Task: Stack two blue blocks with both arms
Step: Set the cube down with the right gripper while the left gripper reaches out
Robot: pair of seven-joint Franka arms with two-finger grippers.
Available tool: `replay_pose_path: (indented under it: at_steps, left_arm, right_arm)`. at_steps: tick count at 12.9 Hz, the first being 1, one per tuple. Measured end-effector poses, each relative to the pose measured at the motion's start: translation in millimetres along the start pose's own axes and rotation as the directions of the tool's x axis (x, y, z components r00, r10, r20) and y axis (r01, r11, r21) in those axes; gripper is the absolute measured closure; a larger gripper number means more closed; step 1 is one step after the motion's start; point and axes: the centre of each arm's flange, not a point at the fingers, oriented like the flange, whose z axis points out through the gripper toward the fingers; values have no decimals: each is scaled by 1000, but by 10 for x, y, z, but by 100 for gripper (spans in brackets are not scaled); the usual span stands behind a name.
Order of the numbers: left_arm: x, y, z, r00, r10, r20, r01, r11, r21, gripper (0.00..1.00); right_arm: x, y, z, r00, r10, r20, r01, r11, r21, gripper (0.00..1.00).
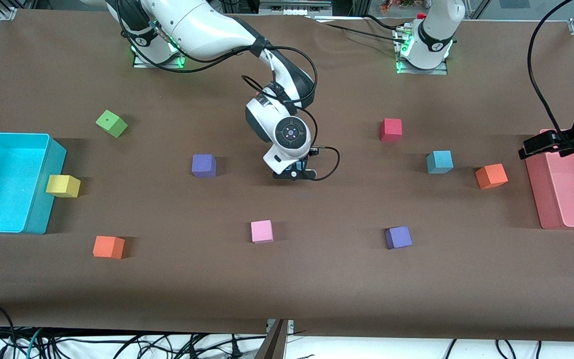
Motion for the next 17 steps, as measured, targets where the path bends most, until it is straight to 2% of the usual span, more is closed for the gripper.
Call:
replay_pose_path:
  at_steps: [5, 9, 10, 14, 17]
  left_arm:
    - [105, -19, 233, 999, -4, 39, 4, 1000, 6, 0]
    - [125, -28, 279, 999, -3, 46, 2, 1000, 23, 0]
    - [135, -26, 293, 999, -3, 46, 2, 1000, 23, 0]
    - [190, 82, 358, 999, 15, 34, -16, 1000, 25, 0]
    - [181, 269, 401, 998, 50, 41, -52, 997, 54, 0]
  right_arm:
    - [-78, -75, 167, 1000, 17, 12, -17, 1000, -17, 51]
    - [-55, -56, 209, 1000, 23, 12, -23, 999, -22, 51]
    - [-53, -54, 209, 1000, 24, 12, -23, 999, -22, 45]
    - [-48, -53, 204, 1000, 23, 9, -23, 999, -22, 1]
    - [-11, -55, 127, 1000, 22, -6, -23, 1000, -13, 0]
